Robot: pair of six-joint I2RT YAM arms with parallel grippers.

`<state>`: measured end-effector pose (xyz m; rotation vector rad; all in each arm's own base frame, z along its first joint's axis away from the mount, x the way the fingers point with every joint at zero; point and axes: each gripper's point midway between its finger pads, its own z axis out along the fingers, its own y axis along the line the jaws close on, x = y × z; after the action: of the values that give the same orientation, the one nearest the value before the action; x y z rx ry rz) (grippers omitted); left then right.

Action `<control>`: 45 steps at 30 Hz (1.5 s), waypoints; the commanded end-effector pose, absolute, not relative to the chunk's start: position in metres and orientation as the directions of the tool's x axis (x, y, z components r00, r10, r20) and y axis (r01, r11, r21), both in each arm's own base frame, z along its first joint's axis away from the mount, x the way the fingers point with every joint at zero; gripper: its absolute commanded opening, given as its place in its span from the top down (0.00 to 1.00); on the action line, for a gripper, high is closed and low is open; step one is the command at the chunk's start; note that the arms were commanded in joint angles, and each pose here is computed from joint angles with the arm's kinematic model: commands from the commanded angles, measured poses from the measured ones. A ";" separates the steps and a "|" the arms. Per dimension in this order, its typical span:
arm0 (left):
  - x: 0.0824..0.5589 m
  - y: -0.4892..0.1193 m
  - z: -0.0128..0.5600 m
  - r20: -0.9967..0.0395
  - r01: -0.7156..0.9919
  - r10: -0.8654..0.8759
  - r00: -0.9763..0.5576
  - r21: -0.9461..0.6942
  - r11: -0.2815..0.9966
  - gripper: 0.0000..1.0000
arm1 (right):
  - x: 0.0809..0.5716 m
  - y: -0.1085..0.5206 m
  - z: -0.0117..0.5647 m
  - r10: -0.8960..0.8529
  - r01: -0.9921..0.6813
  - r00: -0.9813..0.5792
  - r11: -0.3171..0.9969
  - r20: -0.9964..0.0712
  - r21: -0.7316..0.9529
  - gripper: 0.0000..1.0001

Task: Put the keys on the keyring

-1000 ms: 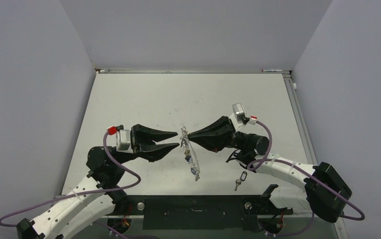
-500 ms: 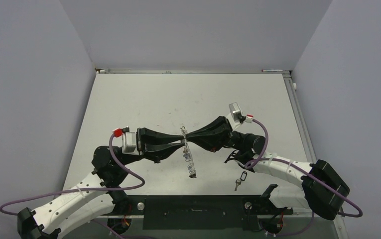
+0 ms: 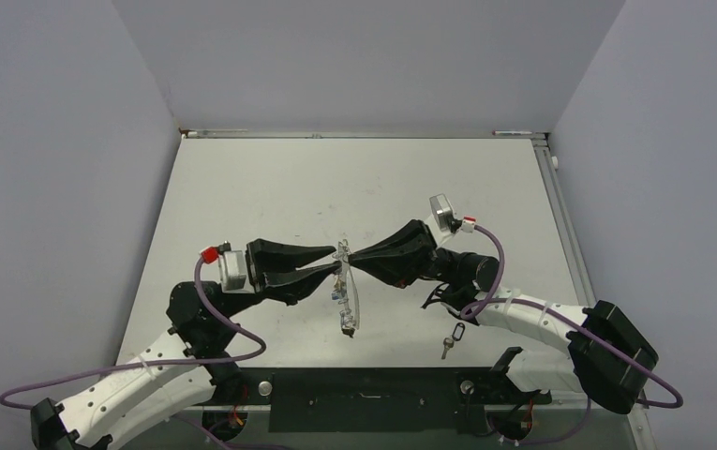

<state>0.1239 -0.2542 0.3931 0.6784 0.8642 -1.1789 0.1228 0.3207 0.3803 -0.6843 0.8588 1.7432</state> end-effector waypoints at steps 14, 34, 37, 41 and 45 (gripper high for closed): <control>0.122 -0.266 0.392 -0.856 0.977 -0.502 0.123 0.015 0.213 0.83 | 0.091 0.296 0.436 0.715 -0.967 -0.186 -0.256 -0.673 -0.004 0.95; 0.126 -0.275 0.386 -0.853 0.978 -0.518 0.067 -0.045 0.202 1.00 | 0.093 0.331 0.418 0.656 -0.977 -0.139 -0.211 -0.742 -0.003 0.95; 0.134 -0.273 0.383 -0.857 0.967 -0.511 0.065 -0.073 0.246 1.00 | 0.096 0.336 0.415 0.638 -0.983 -0.117 -0.183 -0.761 -0.002 0.95; 0.142 -0.267 0.384 -0.861 0.949 -0.502 0.084 -0.085 0.304 1.00 | 0.104 0.341 0.406 0.599 -0.991 -0.099 -0.135 -0.795 0.021 0.95; 0.146 -0.263 0.384 -0.876 0.935 -0.470 0.108 -0.071 0.346 1.00 | 0.113 0.346 0.397 0.548 -0.996 -0.077 -0.081 -0.833 0.039 0.86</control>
<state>0.1289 -0.2581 0.4039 0.5945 0.8464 -1.2046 0.1258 0.3329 0.4019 -0.6670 0.7419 1.5496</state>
